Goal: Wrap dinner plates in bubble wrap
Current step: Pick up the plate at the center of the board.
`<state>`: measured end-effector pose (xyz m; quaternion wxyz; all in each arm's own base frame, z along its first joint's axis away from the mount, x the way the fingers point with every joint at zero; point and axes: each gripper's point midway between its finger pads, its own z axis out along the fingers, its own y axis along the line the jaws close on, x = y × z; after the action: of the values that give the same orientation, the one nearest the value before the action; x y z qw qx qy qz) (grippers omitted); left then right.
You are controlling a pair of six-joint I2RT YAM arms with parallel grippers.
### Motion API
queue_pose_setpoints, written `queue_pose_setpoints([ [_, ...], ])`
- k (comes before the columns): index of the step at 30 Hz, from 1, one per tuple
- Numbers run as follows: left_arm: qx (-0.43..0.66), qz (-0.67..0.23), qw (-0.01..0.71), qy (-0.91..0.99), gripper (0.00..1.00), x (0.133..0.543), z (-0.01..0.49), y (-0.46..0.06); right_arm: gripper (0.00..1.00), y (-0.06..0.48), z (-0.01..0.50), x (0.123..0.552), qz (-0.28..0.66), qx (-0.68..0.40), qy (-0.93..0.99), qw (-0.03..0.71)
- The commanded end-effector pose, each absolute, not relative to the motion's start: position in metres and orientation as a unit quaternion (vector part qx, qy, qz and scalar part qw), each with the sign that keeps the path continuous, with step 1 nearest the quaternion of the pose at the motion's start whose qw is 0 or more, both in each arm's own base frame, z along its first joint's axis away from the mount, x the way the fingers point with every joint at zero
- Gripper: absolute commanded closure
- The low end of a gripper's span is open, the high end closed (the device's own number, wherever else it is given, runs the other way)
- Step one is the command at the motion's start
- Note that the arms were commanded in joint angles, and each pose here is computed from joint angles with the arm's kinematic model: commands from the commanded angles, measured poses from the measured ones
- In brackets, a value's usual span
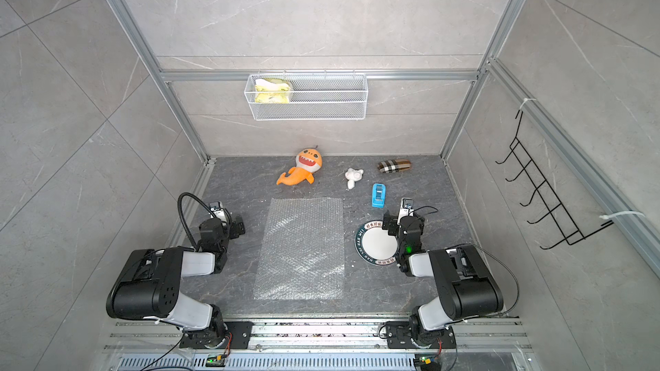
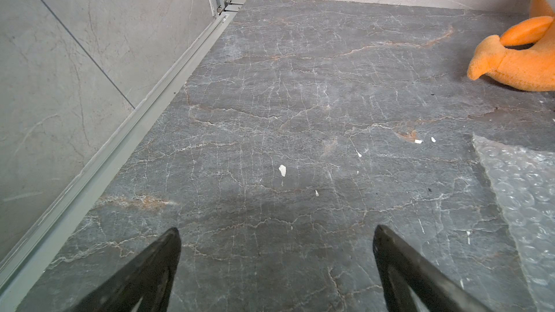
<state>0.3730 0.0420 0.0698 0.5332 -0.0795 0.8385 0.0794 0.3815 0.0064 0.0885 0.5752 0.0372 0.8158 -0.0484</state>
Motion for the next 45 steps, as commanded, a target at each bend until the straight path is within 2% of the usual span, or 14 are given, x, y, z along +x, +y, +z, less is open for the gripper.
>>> queue_pose_setpoints([
  [1, -0.087, 0.078, 0.560, 0.820, 0.00, 0.380, 0.088, 0.044, 0.00, 0.008, 0.095, 0.386, -0.049, 0.031, 0.812, 0.581],
  [9, -0.081, 0.075, 0.565, 0.818, 0.00, 0.382, 0.092, 0.042, 0.00, 0.009, 0.098, 0.387, -0.037, 0.030, 0.813, 0.580],
  [14, -0.069, 0.069, 0.519, 0.849, 0.00, 0.394, 0.119, 0.038, 0.00, 0.014, 0.125, 0.395, -0.022, 0.015, 0.839, 0.543],
  [20, -0.112, 0.022, 0.509, 0.853, 0.00, 0.397, 0.162, 0.032, 0.00, 0.015, 0.138, 0.380, 0.083, 0.097, 0.875, 0.467],
  [26, -0.134, -0.079, 0.487, 0.859, 0.00, 0.393, 0.182, -0.003, 0.00, 0.014, 0.113, 0.338, 0.157, 0.177, 0.903, 0.359],
  [30, -0.119, -0.110, 0.460, 0.873, 0.00, 0.382, 0.177, -0.034, 0.00, 0.016, 0.095, 0.310, 0.196, 0.215, 0.906, 0.306],
  [36, -0.112, -0.141, 0.422, 0.889, 0.00, 0.364, 0.161, -0.065, 0.02, 0.015, 0.064, 0.281, 0.189, 0.252, 0.916, 0.249],
  [45, -0.093, -0.145, 0.391, 0.904, 0.01, 0.351, 0.147, -0.087, 0.19, 0.026, 0.020, 0.267, 0.214, 0.273, 0.922, 0.173],
])
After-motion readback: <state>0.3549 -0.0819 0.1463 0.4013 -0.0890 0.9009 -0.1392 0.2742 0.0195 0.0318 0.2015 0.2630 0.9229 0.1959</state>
